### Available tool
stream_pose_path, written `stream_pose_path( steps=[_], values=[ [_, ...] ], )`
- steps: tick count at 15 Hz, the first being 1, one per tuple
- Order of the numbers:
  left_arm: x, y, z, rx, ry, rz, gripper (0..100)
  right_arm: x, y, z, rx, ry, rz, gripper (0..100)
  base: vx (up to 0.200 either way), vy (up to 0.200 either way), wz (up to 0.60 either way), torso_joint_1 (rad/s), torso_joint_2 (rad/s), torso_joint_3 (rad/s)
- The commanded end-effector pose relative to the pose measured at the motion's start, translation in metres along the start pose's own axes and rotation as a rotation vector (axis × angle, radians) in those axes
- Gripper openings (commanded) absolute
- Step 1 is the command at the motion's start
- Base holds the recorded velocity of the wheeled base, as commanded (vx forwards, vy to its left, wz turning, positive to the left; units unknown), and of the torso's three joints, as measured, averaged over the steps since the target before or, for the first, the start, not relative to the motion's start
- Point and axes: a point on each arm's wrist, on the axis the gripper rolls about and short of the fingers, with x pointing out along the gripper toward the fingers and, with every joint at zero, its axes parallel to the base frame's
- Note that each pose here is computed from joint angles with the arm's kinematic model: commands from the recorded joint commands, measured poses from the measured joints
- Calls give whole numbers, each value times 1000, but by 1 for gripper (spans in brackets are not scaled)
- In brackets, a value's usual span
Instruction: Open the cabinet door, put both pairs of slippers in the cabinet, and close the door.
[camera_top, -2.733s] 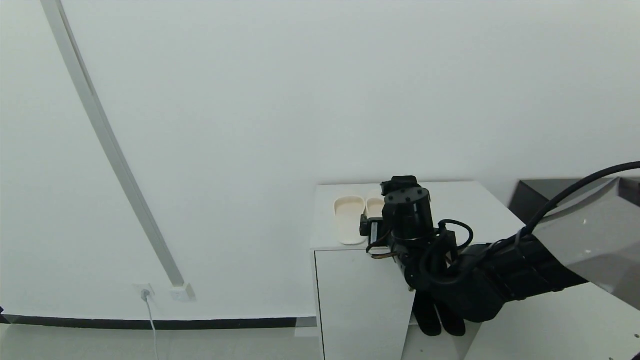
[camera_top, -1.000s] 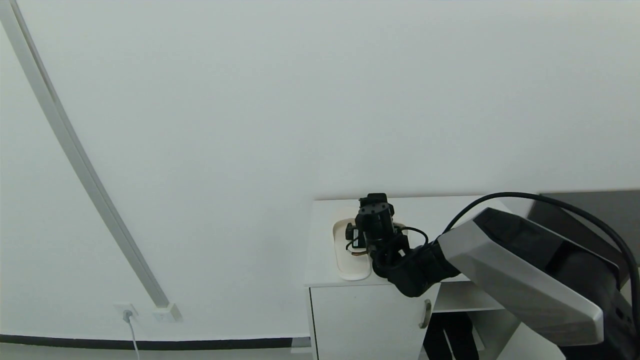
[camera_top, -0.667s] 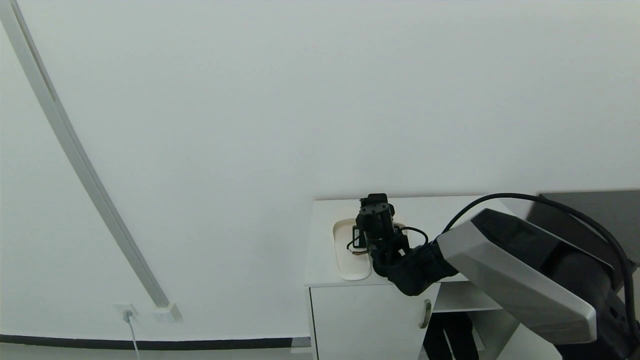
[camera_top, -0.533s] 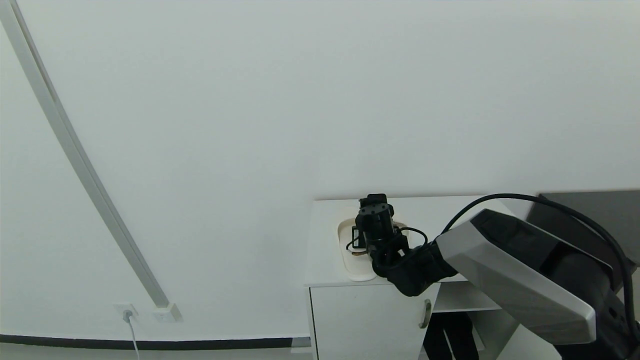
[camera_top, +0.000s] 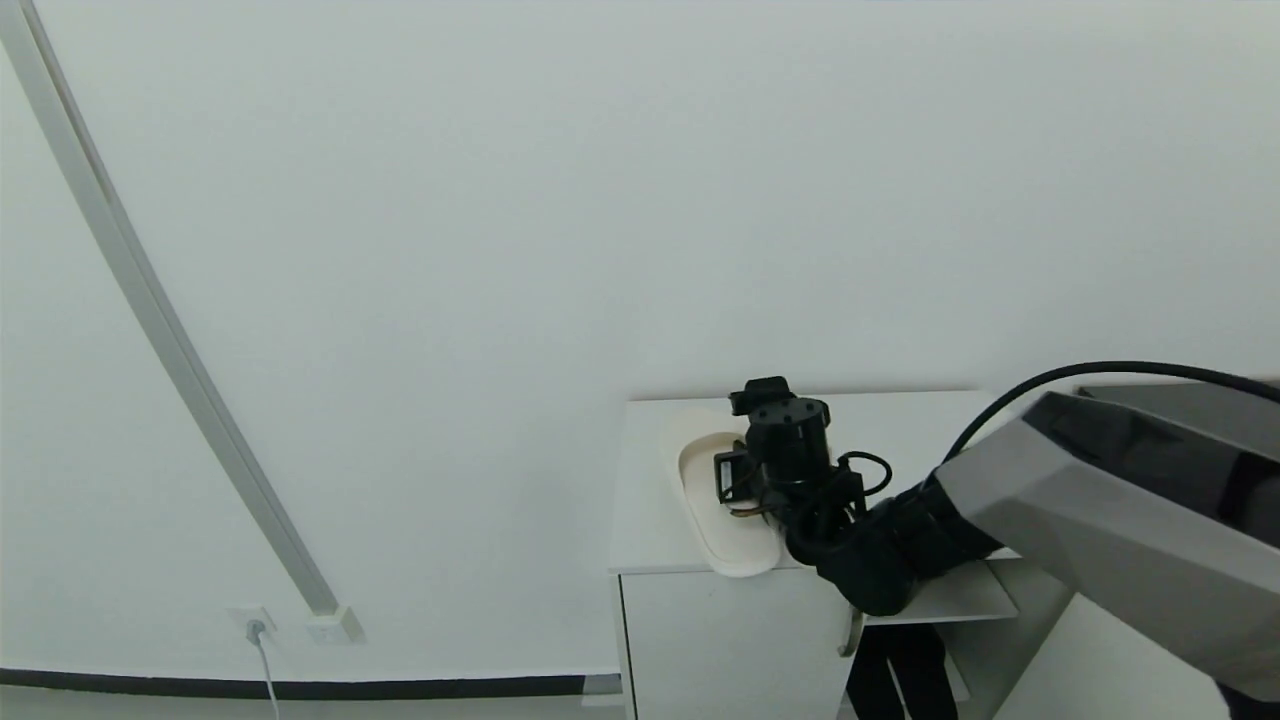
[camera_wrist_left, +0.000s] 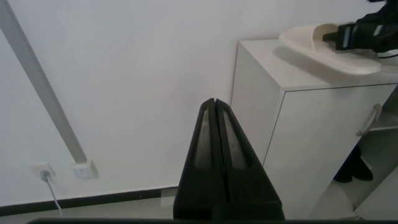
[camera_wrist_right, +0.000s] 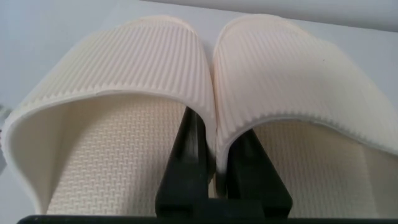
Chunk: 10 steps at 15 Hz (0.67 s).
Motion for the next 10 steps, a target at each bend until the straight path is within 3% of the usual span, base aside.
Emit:
stream_pose_path(
  steps=[1,6,10],
  values=[
    [0,0,0,0,1,1,0,-62,-13,36,18,-34,116,0,0,0,0,0,0,0],
    [0,0,0,-2,1,1,0,-142,-35,37,-9,14,283,0,0,0,0,0,0,0],
    [0,0,0,-2,1,-1,0,-158,-39,28,-22,43,297,0,0,0,0,0,0,0]
  ],
)
